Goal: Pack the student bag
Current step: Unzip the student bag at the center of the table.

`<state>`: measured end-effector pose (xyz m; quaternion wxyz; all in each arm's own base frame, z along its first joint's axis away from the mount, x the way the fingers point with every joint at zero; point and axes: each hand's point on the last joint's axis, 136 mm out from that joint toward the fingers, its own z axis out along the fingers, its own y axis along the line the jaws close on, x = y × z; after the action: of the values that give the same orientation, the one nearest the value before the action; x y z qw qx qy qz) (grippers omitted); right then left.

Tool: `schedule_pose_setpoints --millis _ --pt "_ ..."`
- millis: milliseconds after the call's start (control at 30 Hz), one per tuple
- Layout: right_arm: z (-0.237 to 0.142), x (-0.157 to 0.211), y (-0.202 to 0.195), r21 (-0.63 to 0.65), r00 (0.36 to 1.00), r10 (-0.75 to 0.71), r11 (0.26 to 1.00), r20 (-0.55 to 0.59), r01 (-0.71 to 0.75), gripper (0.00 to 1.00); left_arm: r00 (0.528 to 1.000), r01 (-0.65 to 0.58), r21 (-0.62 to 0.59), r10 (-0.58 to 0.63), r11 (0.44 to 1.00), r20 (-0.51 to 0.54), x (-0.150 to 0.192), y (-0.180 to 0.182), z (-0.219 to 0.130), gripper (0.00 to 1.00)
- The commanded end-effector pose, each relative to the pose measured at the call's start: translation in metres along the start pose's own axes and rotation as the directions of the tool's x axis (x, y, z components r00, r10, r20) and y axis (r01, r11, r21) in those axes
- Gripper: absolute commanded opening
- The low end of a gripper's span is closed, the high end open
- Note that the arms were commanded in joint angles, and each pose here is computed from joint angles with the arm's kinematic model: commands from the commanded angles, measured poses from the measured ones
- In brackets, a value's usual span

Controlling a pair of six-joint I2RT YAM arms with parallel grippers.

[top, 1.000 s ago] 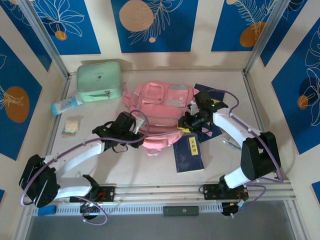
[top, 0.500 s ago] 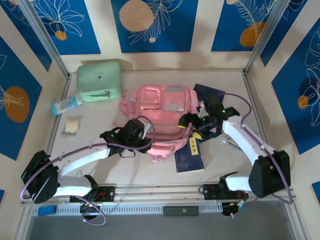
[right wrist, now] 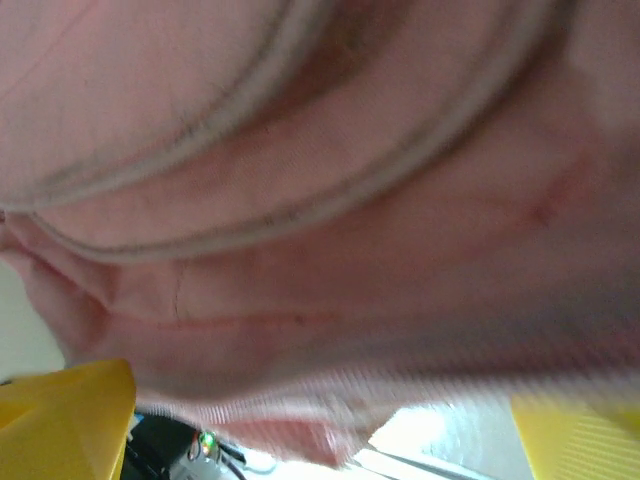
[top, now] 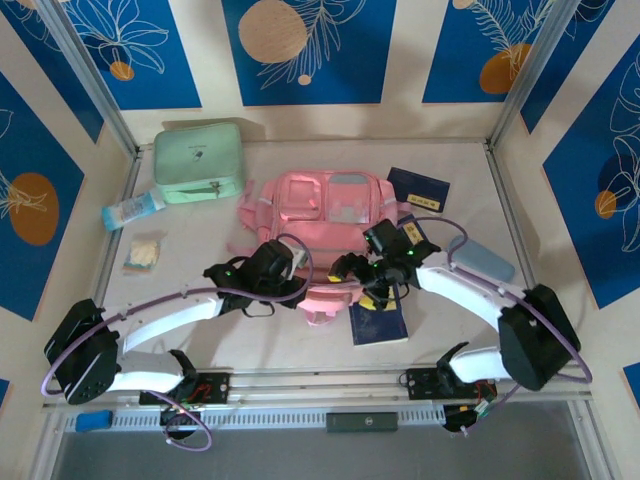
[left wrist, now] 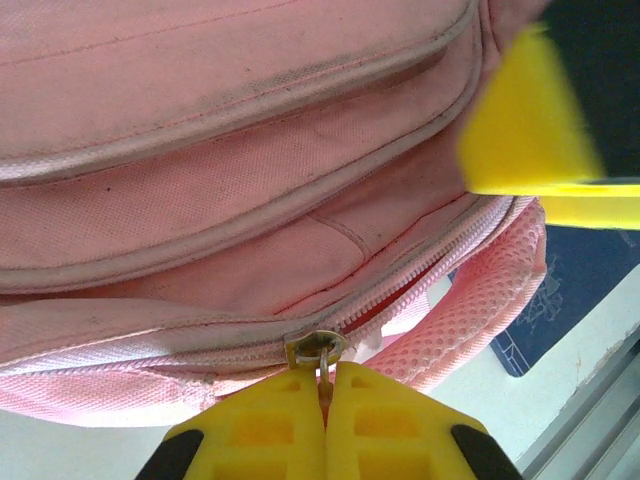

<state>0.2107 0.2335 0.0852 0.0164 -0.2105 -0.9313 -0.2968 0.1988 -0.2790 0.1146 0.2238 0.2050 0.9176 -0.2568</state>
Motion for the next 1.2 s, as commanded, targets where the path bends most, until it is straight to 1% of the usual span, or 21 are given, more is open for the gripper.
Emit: schedule_pose_setpoints --millis 0,33,100,167,267,333,367,433,500,567,633,733,867,933,967,1000,1033,1100,1167 --pt "0.008 -0.016 0.024 -0.014 0.997 -0.027 1.0 0.068 0.028 0.88 0.999 -0.004 0.031 0.003 1.0 0.053 -0.011 -0.011 -0.003 0.0" --pt "0.009 -0.016 0.024 0.019 0.995 -0.058 0.998 0.077 0.057 0.85 0.999 -0.004 0.031 0.002 1.0 0.048 -0.01 -0.011 -0.003 0.0" --pt "0.009 -0.015 0.024 0.077 0.991 -0.1 0.993 0.092 0.093 0.73 0.999 -0.001 0.028 0.0 1.0 0.049 -0.008 -0.01 -0.005 0.0" --pt "0.012 -0.011 0.028 0.078 0.987 -0.139 0.988 0.08 0.133 0.61 0.999 0.009 0.029 -0.01 1.0 0.053 -0.004 -0.008 -0.008 0.0" --pt "0.018 -0.003 0.031 0.088 0.98 -0.191 0.979 0.049 0.186 0.39 0.997 0.039 0.034 -0.041 0.999 0.059 0.005 -0.004 -0.013 0.0" --pt "0.02 0.003 0.036 0.088 0.97 -0.242 0.967 0.036 0.239 0.29 0.997 0.053 0.016 -0.054 0.998 0.056 0.013 0.003 -0.019 0.0" --pt "0.021 0.009 0.041 0.081 0.959 -0.281 0.957 0.026 0.278 0.24 0.997 0.058 -0.018 -0.057 0.998 0.051 0.018 0.01 -0.024 0.0" --pt "0.023 0.021 0.051 0.064 0.932 -0.363 0.93 0.012 0.361 0.16 0.997 0.069 -0.105 -0.065 0.992 0.041 0.026 0.027 -0.036 0.0" --pt "0.021 0.032 0.058 0.057 0.897 -0.442 0.895 -0.008 0.441 0.11 0.996 0.086 -0.172 -0.078 0.981 0.051 0.032 0.04 -0.051 0.0" --pt "0.016 0.033 0.056 0.073 0.879 -0.476 0.876 -0.025 0.476 0.04 0.993 0.107 -0.186 -0.095 0.977 0.074 0.036 0.046 -0.063 0.0" --pt "0.009 0.026 0.049 0.069 0.875 -0.483 0.872 -0.032 0.484 0.01 0.99 0.128 -0.187 -0.113 0.974 0.085 0.042 0.05 -0.071 0.0" --pt "-0.006 0.005 0.042 0.052 0.872 -0.489 0.871 -0.019 0.489 0.0 0.987 0.153 -0.197 -0.141 0.968 0.072 0.053 0.056 -0.075 0.0" --pt "-0.025 -0.033 0.04 0.013 0.871 -0.49 0.872 0.027 0.49 0.01 0.987 0.159 -0.216 -0.157 0.963 0.027 0.066 0.061 -0.069 0.0" --pt "-0.031 -0.047 0.041 0.006 0.874 -0.486 0.874 0.032 0.486 0.02 0.987 0.16 -0.248 -0.162 0.955 0.014 0.07 0.068 -0.065 0.0" --pt "-0.033 -0.052 0.041 0.011 0.876 -0.481 0.877 0.037 0.481 0.05 0.986 0.161 -0.274 -0.164 0.948 0.011 0.072 0.073 -0.064 0.0" --pt "-0.033 -0.055 0.041 0.011 0.879 -0.476 0.879 0.038 0.476 0.08 0.986 0.164 -0.297 -0.169 0.941 0.007 0.073 0.077 -0.063 0.0" --pt "-0.033 -0.056 0.042 0.011 0.881 -0.471 0.882 0.037 0.471 0.13 0.985 0.165 -0.306 -0.172 0.938 0.004 0.071 0.078 -0.062 0.0" --pt "-0.032 -0.054 0.043 -0.002 0.89 -0.455 0.891 0.024 0.455 0.31 0.986 0.161 -0.268 -0.163 0.95 0.015 0.063 0.07 -0.056 0.0" --pt "-0.032 -0.051 0.039 0.005 0.909 -0.418 0.909 0.005 0.418 0.53 0.987 0.159 -0.204 -0.154 0.966 0.043 0.051 0.057 -0.05 0.0"
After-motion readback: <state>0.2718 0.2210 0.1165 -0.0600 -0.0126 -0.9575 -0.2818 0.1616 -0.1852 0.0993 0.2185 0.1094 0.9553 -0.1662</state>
